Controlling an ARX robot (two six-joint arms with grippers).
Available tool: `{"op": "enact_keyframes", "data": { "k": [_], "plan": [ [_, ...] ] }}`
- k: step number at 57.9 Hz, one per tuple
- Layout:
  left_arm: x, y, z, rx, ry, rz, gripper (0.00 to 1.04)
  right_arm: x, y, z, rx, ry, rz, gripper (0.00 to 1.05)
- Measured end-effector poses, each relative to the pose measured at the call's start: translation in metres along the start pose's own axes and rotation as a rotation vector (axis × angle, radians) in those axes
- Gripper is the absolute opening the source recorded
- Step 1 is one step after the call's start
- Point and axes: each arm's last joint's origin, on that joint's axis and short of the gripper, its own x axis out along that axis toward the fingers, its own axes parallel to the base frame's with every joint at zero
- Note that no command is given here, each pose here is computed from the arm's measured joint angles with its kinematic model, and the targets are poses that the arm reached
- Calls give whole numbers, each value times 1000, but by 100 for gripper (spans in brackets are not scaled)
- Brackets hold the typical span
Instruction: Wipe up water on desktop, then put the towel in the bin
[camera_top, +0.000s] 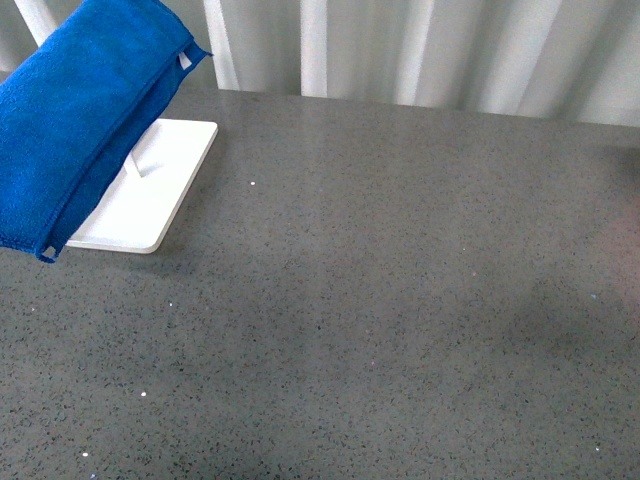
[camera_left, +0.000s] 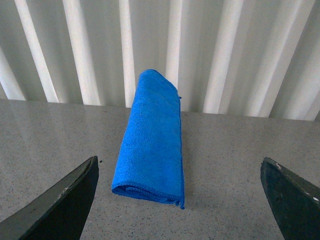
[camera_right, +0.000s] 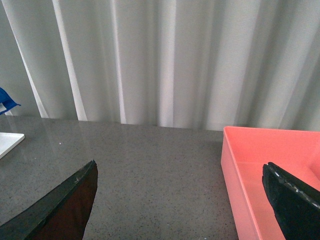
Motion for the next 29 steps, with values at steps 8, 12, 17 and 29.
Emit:
{"op": "enact_keyframes", "data": {
  "k": [8,12,17,29],
  "plan": [
    [0,0,0,0,0,0,98,0,0,0,0,0,0,98],
    [0,0,0,0,0,0,98,0,0,0,0,0,0,98],
    [0,0,0,0,0,0,98,0,0,0,0,0,0,98],
    [0,0,0,0,0,0,98,0,0,0,0,0,0,98]
  ]
}}
